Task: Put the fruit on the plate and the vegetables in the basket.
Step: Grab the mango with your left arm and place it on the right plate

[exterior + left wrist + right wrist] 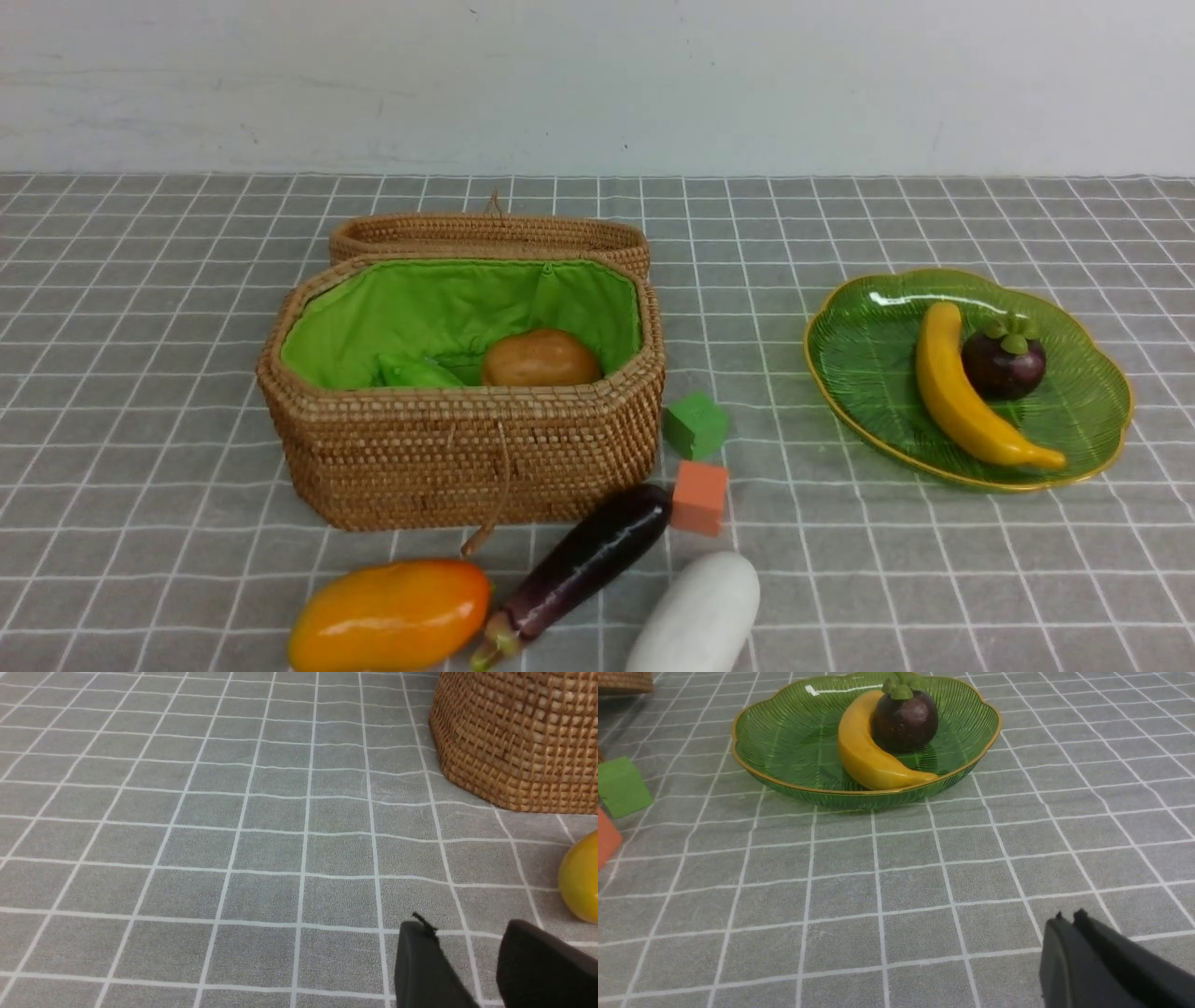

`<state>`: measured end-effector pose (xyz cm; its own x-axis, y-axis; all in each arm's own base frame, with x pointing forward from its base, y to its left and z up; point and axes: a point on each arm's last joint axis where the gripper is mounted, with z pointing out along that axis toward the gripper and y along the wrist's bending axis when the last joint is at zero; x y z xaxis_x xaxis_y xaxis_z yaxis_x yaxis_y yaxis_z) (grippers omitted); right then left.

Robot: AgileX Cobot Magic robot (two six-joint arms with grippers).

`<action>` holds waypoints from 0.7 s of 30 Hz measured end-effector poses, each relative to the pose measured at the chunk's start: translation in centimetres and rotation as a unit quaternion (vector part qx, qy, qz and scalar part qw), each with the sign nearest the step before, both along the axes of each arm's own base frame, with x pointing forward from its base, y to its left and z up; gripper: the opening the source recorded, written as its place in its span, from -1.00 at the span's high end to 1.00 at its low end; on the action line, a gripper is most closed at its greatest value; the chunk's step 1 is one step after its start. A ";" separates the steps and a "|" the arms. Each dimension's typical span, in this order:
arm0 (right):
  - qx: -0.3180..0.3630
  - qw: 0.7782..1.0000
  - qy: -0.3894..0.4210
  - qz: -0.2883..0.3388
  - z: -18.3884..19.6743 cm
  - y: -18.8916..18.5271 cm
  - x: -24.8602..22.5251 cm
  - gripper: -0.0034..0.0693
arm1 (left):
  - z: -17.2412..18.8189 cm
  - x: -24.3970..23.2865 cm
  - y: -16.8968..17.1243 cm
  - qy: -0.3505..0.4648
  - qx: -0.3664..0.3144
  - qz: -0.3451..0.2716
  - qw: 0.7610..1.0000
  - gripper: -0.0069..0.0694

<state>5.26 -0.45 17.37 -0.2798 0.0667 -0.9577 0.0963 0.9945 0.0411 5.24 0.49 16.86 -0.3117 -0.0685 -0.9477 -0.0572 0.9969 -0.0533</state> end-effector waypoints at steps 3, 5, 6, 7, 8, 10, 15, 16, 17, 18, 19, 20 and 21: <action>0.000 1.000 0.000 0.000 0.0 0.0 0.0 0.90 | 0.0 0.0 0.0 0.000 0.000 0.000 1.000 0.19; 0.000 1.000 0.000 0.000 0.0 0.0 0.0 0.90 | 0.0 0.0 0.0 0.000 0.000 0.000 1.000 0.19; 0.000 1.000 0.000 0.000 0.0 0.0 0.0 0.90 | 0.0 0.0 0.0 0.000 0.000 0.000 1.000 0.19; 0.000 1.000 0.000 0.000 0.0 0.0 0.0 0.90 | 0.0 0.0 0.0 0.000 0.000 0.000 1.000 0.19; 0.000 1.000 0.000 0.000 0.0 0.0 0.0 0.89 | 0.0 0.0 0.0 0.000 0.000 0.000 1.000 0.19; 0.000 1.000 0.000 0.000 0.0 0.0 0.0 0.89 | 0.0 0.0 0.0 0.000 0.000 0.000 1.000 0.19; 0.000 1.000 0.000 0.000 0.0 0.0 0.0 0.88 | 0.0 0.0 0.0 0.000 0.000 0.000 1.000 0.19; 0.000 1.000 0.000 0.000 0.0 0.0 0.0 0.87 | 0.0 0.0 0.0 0.000 0.000 0.000 1.000 0.19; 0.000 1.000 0.000 0.000 0.0 0.0 0.0 0.87 | 0.0 0.0 0.0 0.000 0.000 0.000 1.000 0.19; 0.000 1.000 0.000 0.000 0.0 0.0 0.0 0.87 | 0.0 0.0 0.0 0.000 0.000 0.000 1.000 0.19; 0.000 1.000 0.000 0.000 0.0 0.0 0.0 0.87 | 0.0 0.0 0.0 -0.001 0.000 0.000 1.000 0.19; 0.000 1.000 0.000 0.000 0.0 0.0 0.0 0.86 | 0.0 0.0 0.0 -0.003 0.000 -0.001 1.000 0.19; 0.000 1.000 0.000 0.000 0.0 0.0 0.0 0.86 | 0.3 0.1 -0.1 -0.014 0.000 -0.003 1.000 0.19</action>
<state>5.26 -0.46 17.37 -0.2797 0.0666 -0.9578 0.0964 0.9945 0.0410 5.32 0.43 17.11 -0.2845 -0.0676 -0.9563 -0.0496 0.9972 -0.0557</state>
